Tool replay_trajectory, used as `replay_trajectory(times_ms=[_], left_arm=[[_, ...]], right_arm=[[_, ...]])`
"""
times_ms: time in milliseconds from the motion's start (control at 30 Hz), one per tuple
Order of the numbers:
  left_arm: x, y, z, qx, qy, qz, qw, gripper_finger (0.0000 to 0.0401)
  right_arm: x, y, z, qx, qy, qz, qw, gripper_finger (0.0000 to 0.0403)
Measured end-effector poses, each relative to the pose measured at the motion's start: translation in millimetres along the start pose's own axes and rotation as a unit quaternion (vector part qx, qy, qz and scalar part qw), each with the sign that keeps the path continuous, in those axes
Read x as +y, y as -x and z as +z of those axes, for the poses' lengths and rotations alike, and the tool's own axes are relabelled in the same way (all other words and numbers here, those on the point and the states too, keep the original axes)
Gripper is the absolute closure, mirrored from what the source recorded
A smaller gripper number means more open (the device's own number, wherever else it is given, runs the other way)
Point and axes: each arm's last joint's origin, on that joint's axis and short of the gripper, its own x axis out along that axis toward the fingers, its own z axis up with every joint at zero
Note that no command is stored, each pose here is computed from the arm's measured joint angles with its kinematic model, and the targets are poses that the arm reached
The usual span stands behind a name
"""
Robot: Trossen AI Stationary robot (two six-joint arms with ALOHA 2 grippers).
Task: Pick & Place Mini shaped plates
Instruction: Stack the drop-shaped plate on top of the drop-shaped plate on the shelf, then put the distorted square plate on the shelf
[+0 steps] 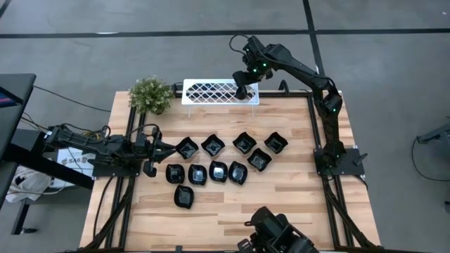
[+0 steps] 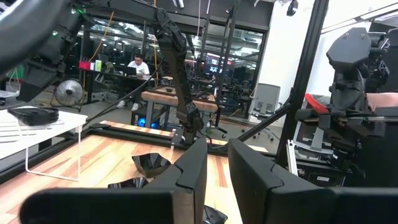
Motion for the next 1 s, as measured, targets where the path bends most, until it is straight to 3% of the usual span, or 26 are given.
replay_trajectory(times_ms=[333, 533, 667, 800, 900, 1000], left_arm=[[0.0, 0.0, 0.0, 0.0, 0.0, 0.0, 1.0, 0.0334], [0.0, 0.0, 0.0, 0.0, 0.0, 0.0, 1.0, 0.0334], [0.0, 0.0, 0.0, 0.0, 0.0, 0.0, 1.0, 0.0334], [0.0, 0.0, 0.0, 0.0, 0.0, 0.0, 1.0, 0.0334], [0.0, 0.0, 0.0, 0.0, 0.0, 0.0, 1.0, 0.0334], [0.0, 0.0, 0.0, 0.0, 0.0, 0.0, 1.0, 0.0334]], right_arm=[[6.0, 12.3, -3.8, 0.024, -0.001, 0.019, 1.0, 0.0327], [21.7, 27.4, -14.0, 0.056, 0.027, 0.014, 0.998, 0.0327], [40.7, 30.0, -31.2, 0.099, 0.068, 0.0, 0.993, 0.0327], [66.0, 26.9, -59.2, 0.155, 0.12, -0.051, 0.979, 0.0327], [91.0, 23.1, -76.8, 0.149, 0.165, -0.083, 0.971, 0.0327], [113.5, 26.9, -95.3, 0.149, 0.183, -0.076, 0.969, 0.0327]])
